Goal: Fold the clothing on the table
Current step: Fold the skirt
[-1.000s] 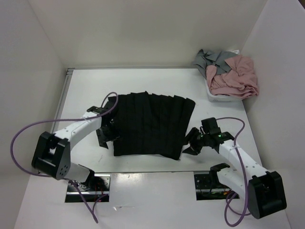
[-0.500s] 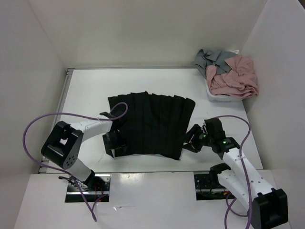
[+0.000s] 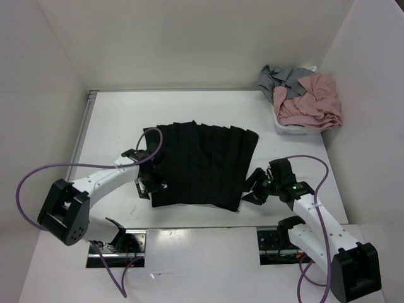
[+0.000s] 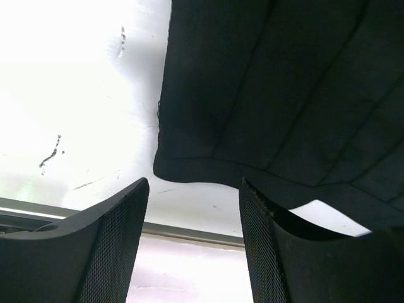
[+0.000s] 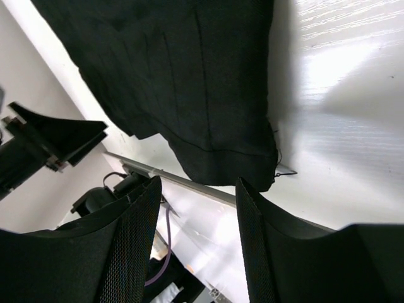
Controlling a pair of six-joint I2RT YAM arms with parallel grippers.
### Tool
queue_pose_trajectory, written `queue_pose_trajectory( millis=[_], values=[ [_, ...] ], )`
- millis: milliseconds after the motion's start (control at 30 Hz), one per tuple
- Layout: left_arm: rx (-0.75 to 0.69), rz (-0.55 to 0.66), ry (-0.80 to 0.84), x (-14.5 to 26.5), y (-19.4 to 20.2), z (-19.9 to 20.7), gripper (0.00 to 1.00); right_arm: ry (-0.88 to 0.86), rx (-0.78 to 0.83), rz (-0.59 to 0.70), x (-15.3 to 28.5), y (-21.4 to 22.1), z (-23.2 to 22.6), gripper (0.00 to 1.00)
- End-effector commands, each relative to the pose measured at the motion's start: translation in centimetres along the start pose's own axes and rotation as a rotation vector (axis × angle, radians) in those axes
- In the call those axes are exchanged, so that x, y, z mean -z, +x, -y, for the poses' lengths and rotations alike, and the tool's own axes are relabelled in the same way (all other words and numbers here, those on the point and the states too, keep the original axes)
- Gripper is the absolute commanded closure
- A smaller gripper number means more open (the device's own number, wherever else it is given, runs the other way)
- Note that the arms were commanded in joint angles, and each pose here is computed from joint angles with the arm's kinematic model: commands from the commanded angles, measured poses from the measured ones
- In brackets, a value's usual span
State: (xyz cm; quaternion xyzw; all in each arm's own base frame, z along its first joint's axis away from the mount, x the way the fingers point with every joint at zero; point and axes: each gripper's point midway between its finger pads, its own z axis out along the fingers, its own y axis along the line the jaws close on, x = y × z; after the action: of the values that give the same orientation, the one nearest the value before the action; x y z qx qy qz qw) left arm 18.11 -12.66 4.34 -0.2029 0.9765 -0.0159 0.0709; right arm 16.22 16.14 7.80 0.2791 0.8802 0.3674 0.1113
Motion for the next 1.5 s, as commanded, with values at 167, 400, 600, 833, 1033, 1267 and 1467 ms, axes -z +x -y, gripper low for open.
queue_pose_trajectory(
  millis=[167, 400, 600, 833, 1033, 1267, 1467],
  values=[
    [0.046, 0.014, -0.069, -2.4, 0.4, -1.1, 0.34, -0.042, 0.064, 0.033, 0.2, -0.9, -1.6, 0.44],
    [0.027, 0.100, -0.133, -3.9, -0.5, -1.6, 0.37, -0.054, 0.079, 0.078, 0.7, -1.4, -1.8, 0.44],
    [0.040, 0.137, -0.119, -4.0, -1.1, -1.4, 0.62, -0.051, 0.068, 0.076, 0.5, -1.0, -1.1, 0.44],
    [0.052, 0.128, -0.099, -4.2, -0.9, -1.0, 0.83, 0.042, 0.036, 0.037, -1.5, -0.6, 1.7, 0.44],
    [0.055, 0.119, -0.070, -4.2, -1.0, -0.2, 1.00, 0.143, 0.020, 0.047, -2.9, -1.8, 3.0, 0.42],
    [0.039, 0.104, -0.038, -4.2, -1.0, 1.0, 1.00, 0.229, 0.038, -0.014, -5.8, -2.3, 3.3, 0.44],
    [0.039, 0.104, -0.038, -4.2, -1.0, 1.0, 1.00, 0.222, 0.075, -0.006, -5.9, -2.5, 2.5, 0.46]
  ],
)
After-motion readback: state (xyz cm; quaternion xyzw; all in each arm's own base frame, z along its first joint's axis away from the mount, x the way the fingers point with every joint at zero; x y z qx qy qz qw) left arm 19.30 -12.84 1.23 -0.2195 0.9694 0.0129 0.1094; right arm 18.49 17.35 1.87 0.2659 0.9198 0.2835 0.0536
